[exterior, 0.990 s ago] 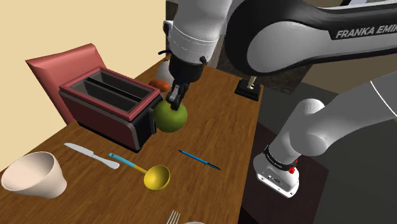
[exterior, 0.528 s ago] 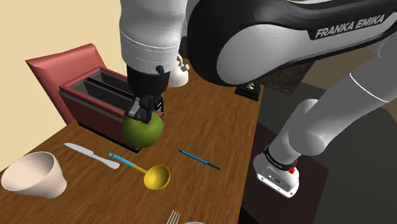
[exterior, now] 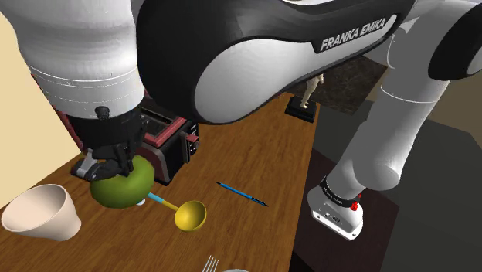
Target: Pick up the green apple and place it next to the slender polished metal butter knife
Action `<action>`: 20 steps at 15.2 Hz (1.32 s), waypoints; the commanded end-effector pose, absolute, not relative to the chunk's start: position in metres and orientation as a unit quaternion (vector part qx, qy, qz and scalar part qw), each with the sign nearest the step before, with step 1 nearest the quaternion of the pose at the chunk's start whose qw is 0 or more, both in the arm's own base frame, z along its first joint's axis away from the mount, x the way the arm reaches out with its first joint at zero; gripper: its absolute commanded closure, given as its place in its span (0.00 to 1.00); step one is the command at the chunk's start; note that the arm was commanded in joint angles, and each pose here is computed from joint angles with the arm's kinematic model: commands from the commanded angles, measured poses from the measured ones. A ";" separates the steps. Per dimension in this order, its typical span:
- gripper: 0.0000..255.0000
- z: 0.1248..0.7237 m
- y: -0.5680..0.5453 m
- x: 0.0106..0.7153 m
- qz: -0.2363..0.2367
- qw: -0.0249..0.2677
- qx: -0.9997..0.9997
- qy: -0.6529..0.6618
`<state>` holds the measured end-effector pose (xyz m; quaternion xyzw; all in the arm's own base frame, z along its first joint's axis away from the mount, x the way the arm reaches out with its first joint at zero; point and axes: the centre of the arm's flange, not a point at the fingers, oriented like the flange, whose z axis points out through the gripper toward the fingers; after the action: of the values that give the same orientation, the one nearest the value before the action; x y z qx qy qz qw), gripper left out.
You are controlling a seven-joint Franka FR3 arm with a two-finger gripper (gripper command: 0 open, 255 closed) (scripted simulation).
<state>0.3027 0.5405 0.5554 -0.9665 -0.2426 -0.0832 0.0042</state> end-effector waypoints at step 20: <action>1.00 0.474 0.623 0.308 -0.084 0.003 -0.967 -0.240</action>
<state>0.3079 0.6235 0.4797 -0.9672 -0.2398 -0.0841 0.0031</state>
